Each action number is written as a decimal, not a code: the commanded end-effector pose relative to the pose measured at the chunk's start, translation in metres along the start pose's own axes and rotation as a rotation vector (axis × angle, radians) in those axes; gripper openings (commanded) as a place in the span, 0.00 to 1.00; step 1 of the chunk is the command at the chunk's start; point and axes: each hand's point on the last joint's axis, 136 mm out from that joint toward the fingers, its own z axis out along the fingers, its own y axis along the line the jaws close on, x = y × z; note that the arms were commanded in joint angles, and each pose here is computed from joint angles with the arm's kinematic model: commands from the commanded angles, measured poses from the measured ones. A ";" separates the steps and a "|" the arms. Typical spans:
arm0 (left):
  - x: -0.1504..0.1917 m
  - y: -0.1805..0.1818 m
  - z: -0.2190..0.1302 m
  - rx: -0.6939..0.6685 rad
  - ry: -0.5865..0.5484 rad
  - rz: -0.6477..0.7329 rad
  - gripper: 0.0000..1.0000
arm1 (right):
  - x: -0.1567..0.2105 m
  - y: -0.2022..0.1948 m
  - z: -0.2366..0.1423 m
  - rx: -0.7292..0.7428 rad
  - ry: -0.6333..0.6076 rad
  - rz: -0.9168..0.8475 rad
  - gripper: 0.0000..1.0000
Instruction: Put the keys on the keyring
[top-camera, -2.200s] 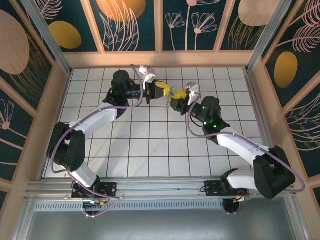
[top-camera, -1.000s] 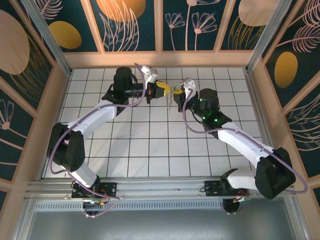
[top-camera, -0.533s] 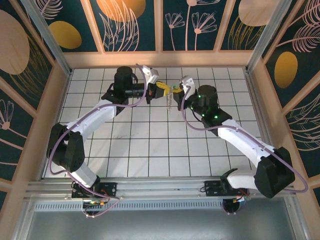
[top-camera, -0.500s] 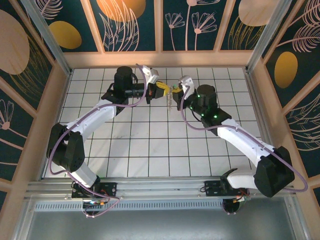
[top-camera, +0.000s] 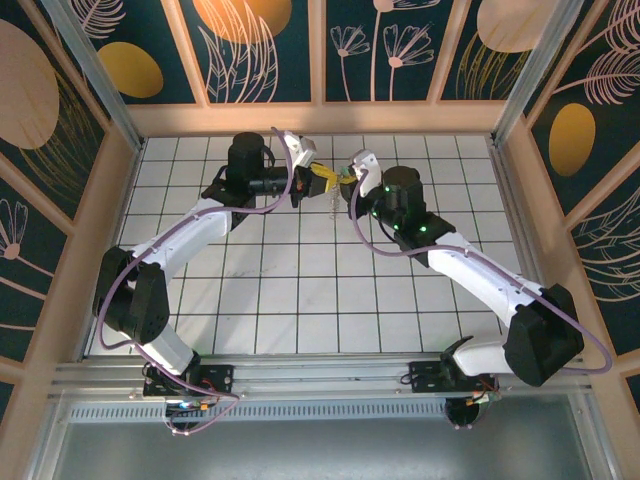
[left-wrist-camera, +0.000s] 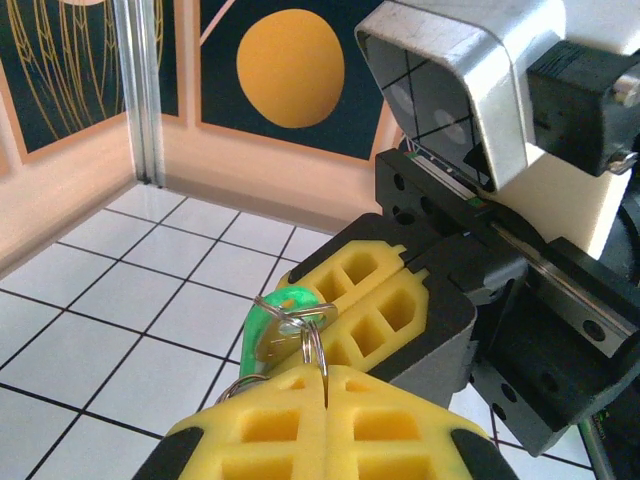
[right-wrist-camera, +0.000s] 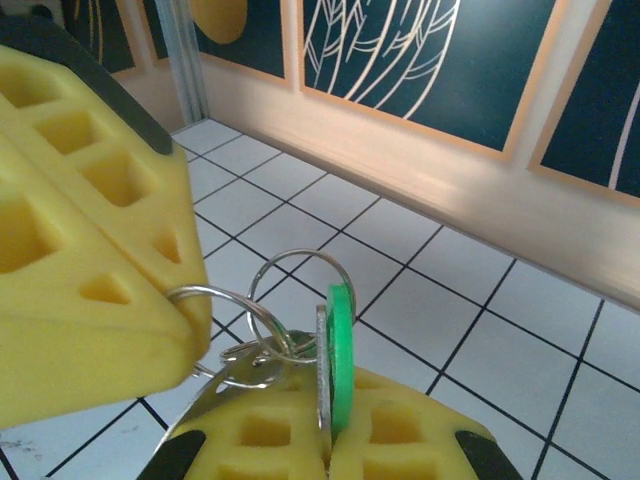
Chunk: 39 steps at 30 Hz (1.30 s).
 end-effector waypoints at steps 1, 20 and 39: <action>-0.024 -0.016 -0.001 0.046 -0.041 0.078 0.00 | -0.004 -0.011 -0.008 0.052 -0.015 0.000 0.00; -0.017 -0.018 0.001 0.070 -0.026 0.057 0.00 | -0.033 -0.006 -0.013 -0.011 -0.078 0.036 0.00; -0.021 0.005 -0.004 -0.086 -0.084 0.037 0.09 | -0.031 -0.026 -0.003 0.067 -0.031 0.033 0.00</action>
